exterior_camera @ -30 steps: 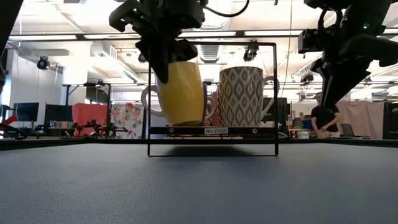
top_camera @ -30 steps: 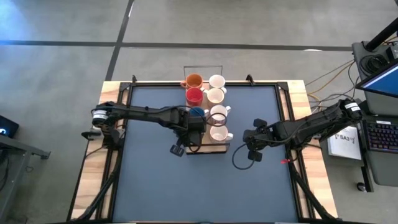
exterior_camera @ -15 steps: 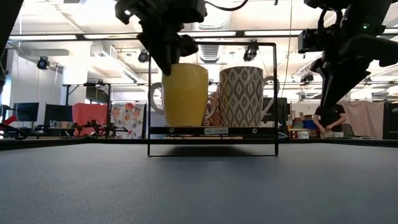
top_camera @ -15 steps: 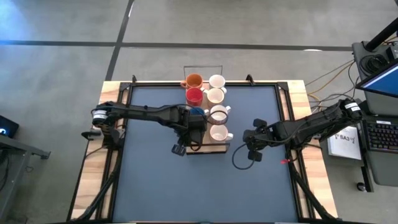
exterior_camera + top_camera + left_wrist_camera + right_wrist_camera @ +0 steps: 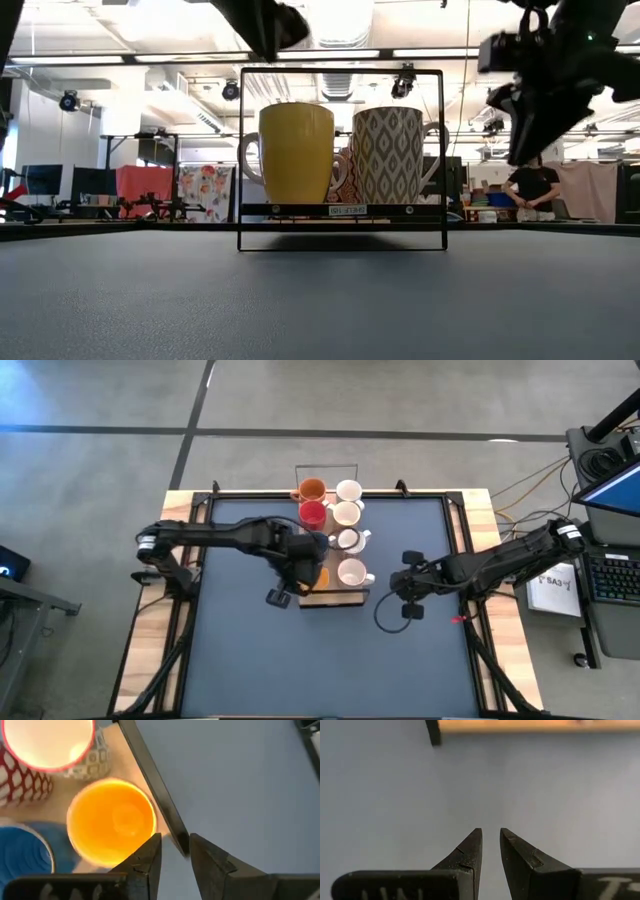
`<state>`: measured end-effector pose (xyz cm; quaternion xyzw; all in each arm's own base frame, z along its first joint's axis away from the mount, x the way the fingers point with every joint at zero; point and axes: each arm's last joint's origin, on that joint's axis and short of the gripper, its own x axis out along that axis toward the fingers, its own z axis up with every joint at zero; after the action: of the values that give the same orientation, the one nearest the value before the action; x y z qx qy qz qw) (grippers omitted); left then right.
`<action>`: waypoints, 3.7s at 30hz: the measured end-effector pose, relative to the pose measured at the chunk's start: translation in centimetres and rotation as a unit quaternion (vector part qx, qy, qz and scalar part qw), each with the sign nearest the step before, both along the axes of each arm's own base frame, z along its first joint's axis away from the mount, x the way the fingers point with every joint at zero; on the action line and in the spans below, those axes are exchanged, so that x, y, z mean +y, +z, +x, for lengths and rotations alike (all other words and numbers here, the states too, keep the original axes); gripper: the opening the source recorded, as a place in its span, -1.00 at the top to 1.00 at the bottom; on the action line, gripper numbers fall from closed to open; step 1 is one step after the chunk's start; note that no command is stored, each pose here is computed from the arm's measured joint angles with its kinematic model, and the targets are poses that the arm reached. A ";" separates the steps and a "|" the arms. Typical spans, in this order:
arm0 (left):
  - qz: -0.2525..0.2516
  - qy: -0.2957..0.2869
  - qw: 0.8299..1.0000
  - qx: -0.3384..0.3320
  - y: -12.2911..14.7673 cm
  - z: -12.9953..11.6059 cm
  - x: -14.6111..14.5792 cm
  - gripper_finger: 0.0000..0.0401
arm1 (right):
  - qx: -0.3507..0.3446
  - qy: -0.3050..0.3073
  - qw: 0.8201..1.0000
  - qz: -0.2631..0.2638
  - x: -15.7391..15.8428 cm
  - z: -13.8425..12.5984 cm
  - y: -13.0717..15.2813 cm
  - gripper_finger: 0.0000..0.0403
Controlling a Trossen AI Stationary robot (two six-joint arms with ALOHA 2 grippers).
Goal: Place coffee mugs
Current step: Return to Home Position
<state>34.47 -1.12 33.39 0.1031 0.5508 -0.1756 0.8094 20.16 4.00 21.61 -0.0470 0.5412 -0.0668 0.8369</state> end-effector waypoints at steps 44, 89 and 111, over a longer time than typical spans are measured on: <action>-0.030 0.170 0.905 -0.389 -6.6 -20.3 1.2 0.59 | -0.381 0.046 0.920 0.080 -2.3 -6.7 -5.2 0.71; -0.097 0.290 0.840 -0.448 -17.9 -20.8 1.6 0.59 | -0.407 -0.018 0.913 0.025 -3.0 -8.3 -7.8 0.71; 0.029 0.267 0.839 -0.473 -18.8 -21.2 2.0 0.59 | -0.396 -0.010 0.918 -0.013 -3.2 -8.4 -7.9 0.71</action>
<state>13.26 0.90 14.55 0.0454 0.1115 0.1338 0.9837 11.73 0.85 13.67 -0.0219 0.1649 -0.0952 0.9815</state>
